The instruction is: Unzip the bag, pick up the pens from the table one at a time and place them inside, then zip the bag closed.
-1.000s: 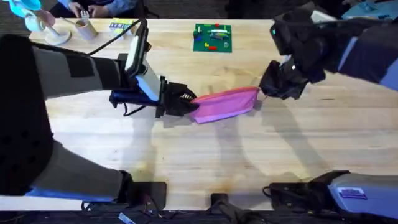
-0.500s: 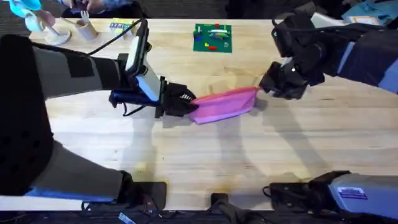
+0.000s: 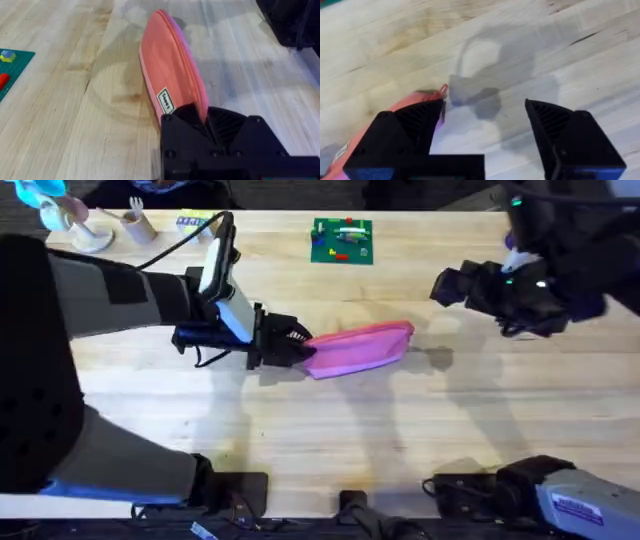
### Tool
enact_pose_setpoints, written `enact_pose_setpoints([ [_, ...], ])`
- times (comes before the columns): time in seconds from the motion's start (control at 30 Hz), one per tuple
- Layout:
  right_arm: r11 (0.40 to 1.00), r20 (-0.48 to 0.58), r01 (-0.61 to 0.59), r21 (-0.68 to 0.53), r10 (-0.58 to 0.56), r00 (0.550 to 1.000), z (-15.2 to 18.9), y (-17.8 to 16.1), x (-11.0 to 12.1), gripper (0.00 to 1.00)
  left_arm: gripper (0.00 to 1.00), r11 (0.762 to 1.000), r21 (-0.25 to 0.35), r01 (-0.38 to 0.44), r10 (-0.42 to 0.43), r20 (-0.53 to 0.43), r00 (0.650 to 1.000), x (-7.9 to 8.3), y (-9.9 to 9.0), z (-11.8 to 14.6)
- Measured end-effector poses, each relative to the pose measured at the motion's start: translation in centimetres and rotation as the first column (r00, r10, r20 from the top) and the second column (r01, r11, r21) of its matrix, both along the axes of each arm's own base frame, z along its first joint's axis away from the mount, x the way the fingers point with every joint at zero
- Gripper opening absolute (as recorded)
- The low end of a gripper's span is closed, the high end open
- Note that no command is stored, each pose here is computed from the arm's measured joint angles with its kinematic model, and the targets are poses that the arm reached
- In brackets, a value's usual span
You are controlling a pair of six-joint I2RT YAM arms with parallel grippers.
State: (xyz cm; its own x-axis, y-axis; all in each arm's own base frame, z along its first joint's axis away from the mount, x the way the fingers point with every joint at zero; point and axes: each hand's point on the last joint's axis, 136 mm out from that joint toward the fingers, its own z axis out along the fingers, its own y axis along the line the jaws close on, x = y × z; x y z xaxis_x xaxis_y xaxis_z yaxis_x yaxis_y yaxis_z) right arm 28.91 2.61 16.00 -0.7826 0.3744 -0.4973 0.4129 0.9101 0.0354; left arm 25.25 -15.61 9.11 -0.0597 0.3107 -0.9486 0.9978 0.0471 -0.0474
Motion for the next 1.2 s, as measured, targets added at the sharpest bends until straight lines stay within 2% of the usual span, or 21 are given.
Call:
enact_pose_setpoints([
  [0.3,0.998,0.08,-0.058,0.031,0.056,0.995,2.7,0.3,-1.2,0.998,0.048,1.0,0.0,0.0,0.0,0.001,1.0,0.0,0.0,0.0],
  [0.33,0.998,0.077,-0.061,0.029,0.059,0.995,2.7,0.3,-1.3,0.998,0.164,1.0,0.0,0.002,-0.002,0.006,1.0,0.0,0.0,0.0],
  [0.5,0.997,0.051,-0.068,0.023,0.067,0.996,2.4,0.2,-1.8,0.998,0.933,1.0,-0.01,0.001,-0.001,0.0,1.0,0.0,-0.1,0.2],
  [0.53,0.997,0.045,-0.069,0.022,0.068,0.997,2.3,0.2,-1.9,0.998,0.974,1.0,-0.011,0.0,0.0,-0.003,1.0,0.0,-0.1,0.2],
  [0.77,0.995,0.031,-0.099,0.002,0.099,0.995,2.3,0.1,-2.1,0.998,0.993,1.0,0.007,0.0,0.0,-0.011,1.0,-0.1,0.0,-0.1],
  [0.97,0.985,0.061,-0.171,-0.035,0.173,0.983,3.7,-0.1,-3.1,0.998,0.995,0.995,0.104,0.011,0.001,-0.115,0.993,-1.3,0.6,-0.4],
  [1.0,0.982,0.076,-0.184,-0.042,0.187,0.979,4.2,-0.2,-3.3,0.998,0.995,0.992,0.127,0.014,0.001,-0.123,0.992,-1.3,0.8,0.0],
  [1.03,0.977,0.125,-0.208,-0.057,0.213,0.969,5.5,-0.4,-3.9,0.998,0.995,0.982,0.188,0.018,0.002,-0.105,0.994,-1.0,1.3,2.4],
  [1.2,0.973,0.194,-0.221,-0.068,0.231,0.954,7.2,-0.6,-4.7,0.998,0.996,0.955,0.296,0.001,0.01,-0.033,0.999,-1.3,2.3,7.0],
])
